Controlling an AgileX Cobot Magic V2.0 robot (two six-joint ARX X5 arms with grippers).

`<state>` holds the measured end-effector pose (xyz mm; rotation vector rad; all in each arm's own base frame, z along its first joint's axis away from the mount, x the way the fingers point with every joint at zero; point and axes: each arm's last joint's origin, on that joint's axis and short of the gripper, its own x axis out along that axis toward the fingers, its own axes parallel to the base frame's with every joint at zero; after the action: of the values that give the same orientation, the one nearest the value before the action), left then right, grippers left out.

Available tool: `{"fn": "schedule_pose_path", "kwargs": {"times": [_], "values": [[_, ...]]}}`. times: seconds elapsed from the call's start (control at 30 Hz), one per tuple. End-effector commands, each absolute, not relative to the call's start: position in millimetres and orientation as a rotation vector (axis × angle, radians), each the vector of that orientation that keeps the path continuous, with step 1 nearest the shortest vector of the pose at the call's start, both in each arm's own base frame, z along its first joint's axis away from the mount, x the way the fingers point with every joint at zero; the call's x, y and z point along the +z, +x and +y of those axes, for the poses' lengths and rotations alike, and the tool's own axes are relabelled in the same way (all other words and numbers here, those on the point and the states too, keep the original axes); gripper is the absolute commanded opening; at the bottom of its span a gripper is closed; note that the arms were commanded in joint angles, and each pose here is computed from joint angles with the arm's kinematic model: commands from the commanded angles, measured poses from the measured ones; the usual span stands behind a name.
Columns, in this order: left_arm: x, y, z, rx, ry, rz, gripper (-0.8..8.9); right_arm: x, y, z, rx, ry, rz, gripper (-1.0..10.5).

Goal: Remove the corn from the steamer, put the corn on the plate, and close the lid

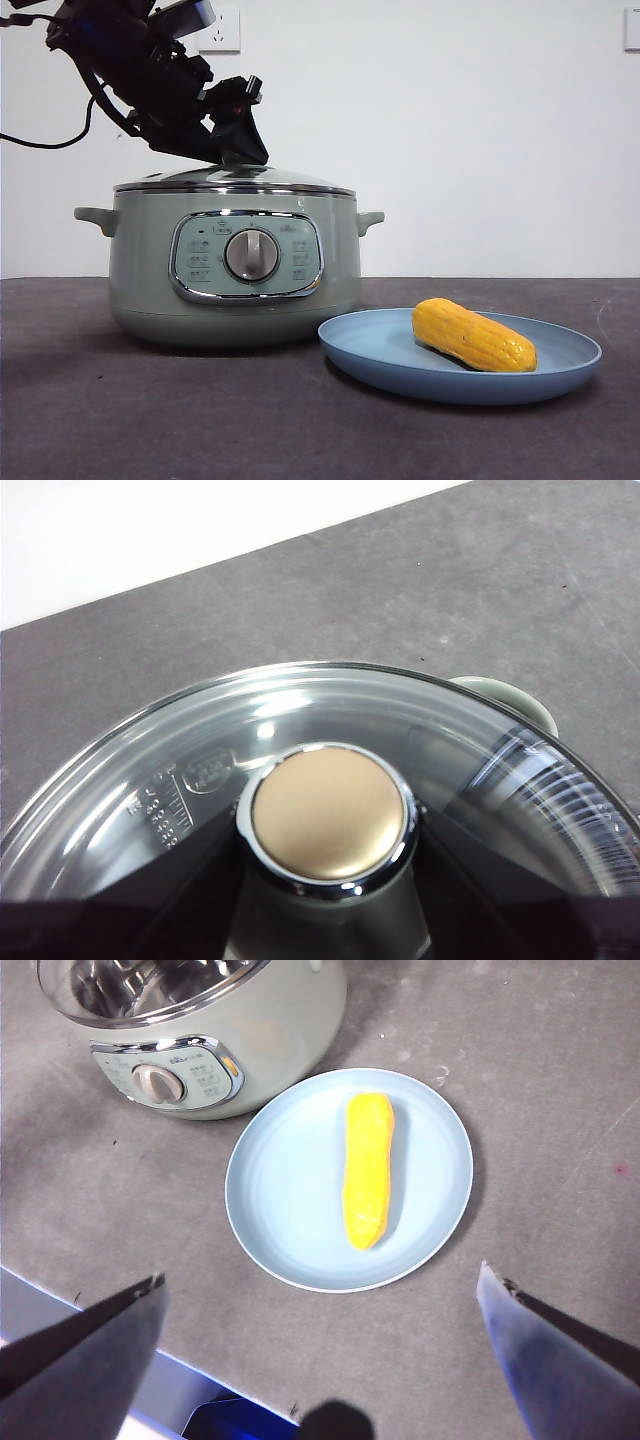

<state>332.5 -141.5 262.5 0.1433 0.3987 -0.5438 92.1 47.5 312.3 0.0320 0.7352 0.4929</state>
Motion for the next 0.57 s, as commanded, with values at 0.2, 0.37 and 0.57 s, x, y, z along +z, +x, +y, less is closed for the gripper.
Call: {"fn": "schedule_pose_path", "kwargs": {"times": [0.2,0.37,0.57], "values": [[266,333,-141,-0.542,0.179,0.394,5.23,311,92,48,0.493,0.041,0.737,5.4],[287,330,-140,-0.542,0.176,0.373,5.22,311,92,48,0.492,0.04,0.737,5.4],[316,315,-134,-0.544,0.181,0.423,5.22,311,92,48,0.494,0.037,0.736,5.4]]}}
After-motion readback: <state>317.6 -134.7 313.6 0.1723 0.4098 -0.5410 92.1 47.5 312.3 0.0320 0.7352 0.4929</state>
